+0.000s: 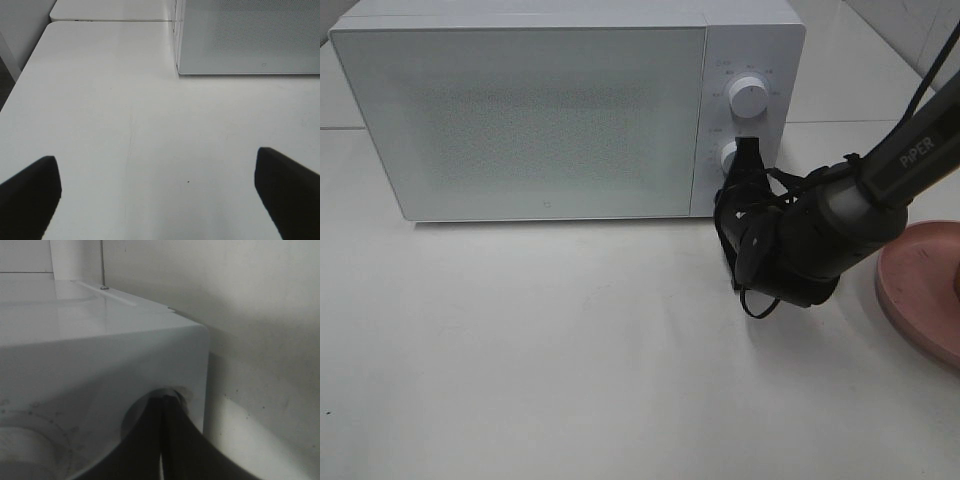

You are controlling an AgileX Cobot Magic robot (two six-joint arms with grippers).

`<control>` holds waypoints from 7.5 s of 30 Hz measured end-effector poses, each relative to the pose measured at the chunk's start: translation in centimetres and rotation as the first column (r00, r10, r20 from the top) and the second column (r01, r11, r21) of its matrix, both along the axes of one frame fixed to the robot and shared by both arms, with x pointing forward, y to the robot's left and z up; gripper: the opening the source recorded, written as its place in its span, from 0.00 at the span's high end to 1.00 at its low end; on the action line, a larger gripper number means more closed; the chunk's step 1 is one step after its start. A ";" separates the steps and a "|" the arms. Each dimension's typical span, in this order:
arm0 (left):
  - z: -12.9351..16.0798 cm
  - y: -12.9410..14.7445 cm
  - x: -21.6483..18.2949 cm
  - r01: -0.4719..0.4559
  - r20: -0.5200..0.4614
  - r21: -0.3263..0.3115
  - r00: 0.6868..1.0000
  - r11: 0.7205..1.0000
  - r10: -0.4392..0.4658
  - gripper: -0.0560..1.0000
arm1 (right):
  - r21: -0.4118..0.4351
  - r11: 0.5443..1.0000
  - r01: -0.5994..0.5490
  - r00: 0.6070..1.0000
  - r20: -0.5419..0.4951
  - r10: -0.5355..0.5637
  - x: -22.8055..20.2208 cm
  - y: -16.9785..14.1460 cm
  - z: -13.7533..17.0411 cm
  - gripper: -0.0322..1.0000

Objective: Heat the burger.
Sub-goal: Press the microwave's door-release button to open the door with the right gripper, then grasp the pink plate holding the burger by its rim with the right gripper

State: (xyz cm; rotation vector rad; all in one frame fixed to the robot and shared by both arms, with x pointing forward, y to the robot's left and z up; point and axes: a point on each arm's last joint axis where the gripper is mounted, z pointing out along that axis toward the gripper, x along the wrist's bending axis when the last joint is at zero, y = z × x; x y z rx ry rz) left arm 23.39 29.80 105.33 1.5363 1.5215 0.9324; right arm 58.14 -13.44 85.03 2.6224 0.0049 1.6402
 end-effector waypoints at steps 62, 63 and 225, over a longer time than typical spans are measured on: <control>0.0 0.0 0.0 -0.001 0.000 0.001 1.000 1.000 0.001 0.01 | -0.030 1.000 -0.011 1.000 -0.021 0.010 0.7 0.6 -0.3 0.96; 0.0 0.0 0.0 -0.001 0.000 0.001 1.000 1.000 0.001 0.01 | -0.032 0.999 -0.023 0.999 -0.024 0.022 0.7 0.5 -0.2 0.96; 0.0 0.0 0.0 -0.001 0.000 0.001 1.000 1.000 0.001 0.01 | 0.049 -0.201 -0.978 -0.116 -0.934 0.338 -4.0 -14.2 3.8 0.14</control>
